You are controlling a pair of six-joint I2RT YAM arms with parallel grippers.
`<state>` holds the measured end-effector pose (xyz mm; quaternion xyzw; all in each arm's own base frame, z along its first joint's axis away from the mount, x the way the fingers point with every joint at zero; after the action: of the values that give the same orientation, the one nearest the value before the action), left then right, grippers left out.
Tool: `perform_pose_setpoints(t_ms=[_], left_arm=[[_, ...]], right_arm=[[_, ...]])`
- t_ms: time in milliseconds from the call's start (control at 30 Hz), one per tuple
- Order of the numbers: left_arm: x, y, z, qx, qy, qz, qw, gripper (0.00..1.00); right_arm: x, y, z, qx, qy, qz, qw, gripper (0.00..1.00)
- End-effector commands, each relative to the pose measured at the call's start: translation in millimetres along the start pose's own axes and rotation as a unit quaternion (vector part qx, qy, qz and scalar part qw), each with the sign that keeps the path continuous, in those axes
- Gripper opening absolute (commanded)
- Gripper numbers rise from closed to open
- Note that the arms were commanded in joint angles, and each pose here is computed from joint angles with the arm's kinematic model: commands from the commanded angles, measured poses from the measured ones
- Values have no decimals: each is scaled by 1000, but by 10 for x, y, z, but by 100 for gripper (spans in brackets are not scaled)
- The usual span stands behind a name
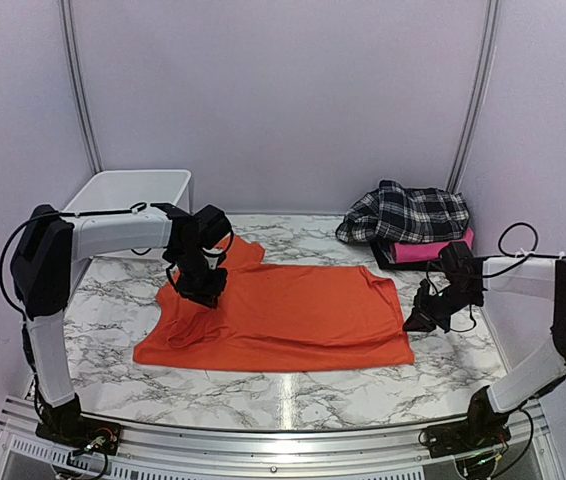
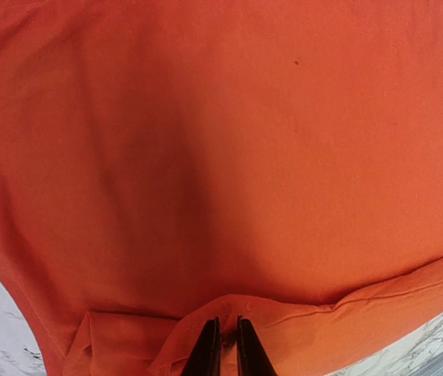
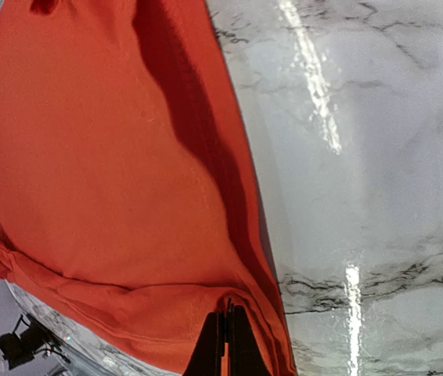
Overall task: Fold and stack the mixed laundry pile
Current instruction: Fold the flattened T-shirt at the center of the board.
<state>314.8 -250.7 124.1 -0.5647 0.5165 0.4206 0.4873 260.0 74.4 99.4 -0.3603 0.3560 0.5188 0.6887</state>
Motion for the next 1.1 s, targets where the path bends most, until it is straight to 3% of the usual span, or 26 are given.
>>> perform_pose_setpoints(t_ms=[0,133,233,300,367,667,800,1067], left_arm=[[-15,-32,100,-6,-10,0,1000,11],[7,-35,186,-19,-16,-2,1000,13],[-9,-74,193,-24,-9,-9,1000,20],[-61,-108,190,-26,-6,-20,999,32],[-119,-143,226,-32,-10,-34,999,37],[-269,-172,277,-50,11,-46,998,52],[-335,-126,284,-56,21,-49,997,62],[-467,145,448,-90,29,-55,994,67]], right_arm=[[-117,-49,-56,13,27,-40,999,0],[-148,-9,-65,18,25,-49,998,0],[-208,-42,33,-8,0,-62,998,0],[-286,-78,161,-45,-32,-71,996,11],[-374,-86,317,-92,-57,-77,991,21],[-50,322,929,-217,-109,3,970,22],[165,358,1089,-237,-113,30,965,21],[526,295,1122,-240,-97,56,964,19]])
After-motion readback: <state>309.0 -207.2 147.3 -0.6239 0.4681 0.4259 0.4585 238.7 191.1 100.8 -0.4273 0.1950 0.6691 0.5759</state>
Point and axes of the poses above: each gripper's point midway between its finger pads, its own x axis out along the fingers, its own z axis along the line the jaws close on, y = z × x, the point moved 6 cm from there along -x, back along the fingers, and after that the axes turned 11 degrees about -x, right-handed, at the moved point
